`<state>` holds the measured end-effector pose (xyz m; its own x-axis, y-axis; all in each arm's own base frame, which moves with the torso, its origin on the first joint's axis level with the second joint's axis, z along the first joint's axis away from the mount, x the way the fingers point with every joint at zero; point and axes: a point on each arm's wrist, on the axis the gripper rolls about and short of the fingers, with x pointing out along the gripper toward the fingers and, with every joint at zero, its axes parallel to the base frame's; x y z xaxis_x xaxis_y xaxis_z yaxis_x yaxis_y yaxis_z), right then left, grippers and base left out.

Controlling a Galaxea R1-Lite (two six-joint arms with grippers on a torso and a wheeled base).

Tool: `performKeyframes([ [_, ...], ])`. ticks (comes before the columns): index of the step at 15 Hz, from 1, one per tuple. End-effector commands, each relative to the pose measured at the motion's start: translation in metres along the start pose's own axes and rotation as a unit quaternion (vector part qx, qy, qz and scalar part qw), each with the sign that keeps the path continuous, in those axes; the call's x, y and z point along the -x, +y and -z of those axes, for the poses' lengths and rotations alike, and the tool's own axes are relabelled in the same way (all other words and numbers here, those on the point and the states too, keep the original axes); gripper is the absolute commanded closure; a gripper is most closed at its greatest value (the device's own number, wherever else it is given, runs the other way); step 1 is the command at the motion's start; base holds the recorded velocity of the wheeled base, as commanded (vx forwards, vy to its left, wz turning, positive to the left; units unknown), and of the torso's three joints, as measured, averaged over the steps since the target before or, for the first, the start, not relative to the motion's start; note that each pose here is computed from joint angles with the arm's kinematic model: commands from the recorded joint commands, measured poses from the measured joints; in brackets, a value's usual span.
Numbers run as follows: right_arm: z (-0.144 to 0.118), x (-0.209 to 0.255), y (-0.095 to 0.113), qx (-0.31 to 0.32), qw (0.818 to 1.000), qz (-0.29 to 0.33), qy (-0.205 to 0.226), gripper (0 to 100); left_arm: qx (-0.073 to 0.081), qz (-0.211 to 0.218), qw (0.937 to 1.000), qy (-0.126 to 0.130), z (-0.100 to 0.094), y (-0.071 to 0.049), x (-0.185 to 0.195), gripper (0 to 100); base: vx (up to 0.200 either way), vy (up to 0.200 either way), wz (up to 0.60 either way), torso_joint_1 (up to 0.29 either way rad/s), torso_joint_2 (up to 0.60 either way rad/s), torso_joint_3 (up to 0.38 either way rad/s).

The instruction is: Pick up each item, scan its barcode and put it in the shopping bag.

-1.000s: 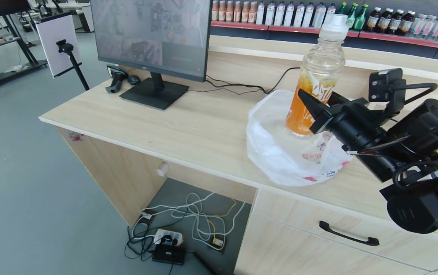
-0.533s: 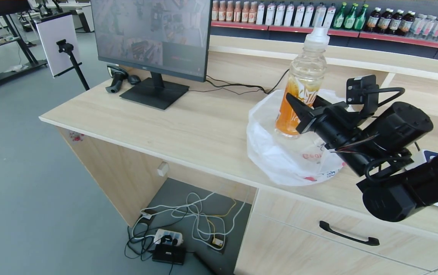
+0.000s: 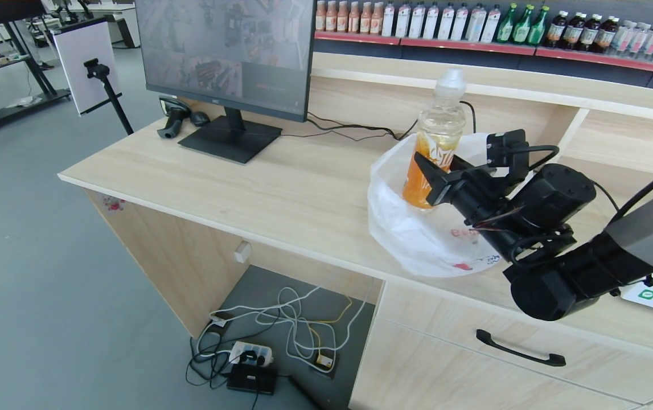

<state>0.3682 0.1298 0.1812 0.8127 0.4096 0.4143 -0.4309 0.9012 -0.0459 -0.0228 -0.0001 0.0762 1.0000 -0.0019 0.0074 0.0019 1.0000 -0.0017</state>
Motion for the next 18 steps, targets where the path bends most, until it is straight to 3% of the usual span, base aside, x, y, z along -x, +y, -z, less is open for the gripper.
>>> performKeyframes([
  [1,0.014,0.0,-0.007,0.001,1.0,0.007,0.015,100,0.0,0.0,1.0,0.0,0.0,0.0,0.0,100,0.0,0.0,0.0,0.0,0.0,0.0],
  [8,0.029,0.003,-0.012,-0.006,0.999,0.015,0.028,100,0.0,0.0,1.0,0.0,0.0,0.0,0.0,100,0.0,0.0,0.0,0.0,0.0,0.0],
  [18,0.03,0.016,-0.008,-0.002,0.999,0.023,0.044,100,0.0,0.0,1.0,0.0,0.0,0.0,0.0,100,0.0,0.0,0.0,0.0,0.0,0.0],
])
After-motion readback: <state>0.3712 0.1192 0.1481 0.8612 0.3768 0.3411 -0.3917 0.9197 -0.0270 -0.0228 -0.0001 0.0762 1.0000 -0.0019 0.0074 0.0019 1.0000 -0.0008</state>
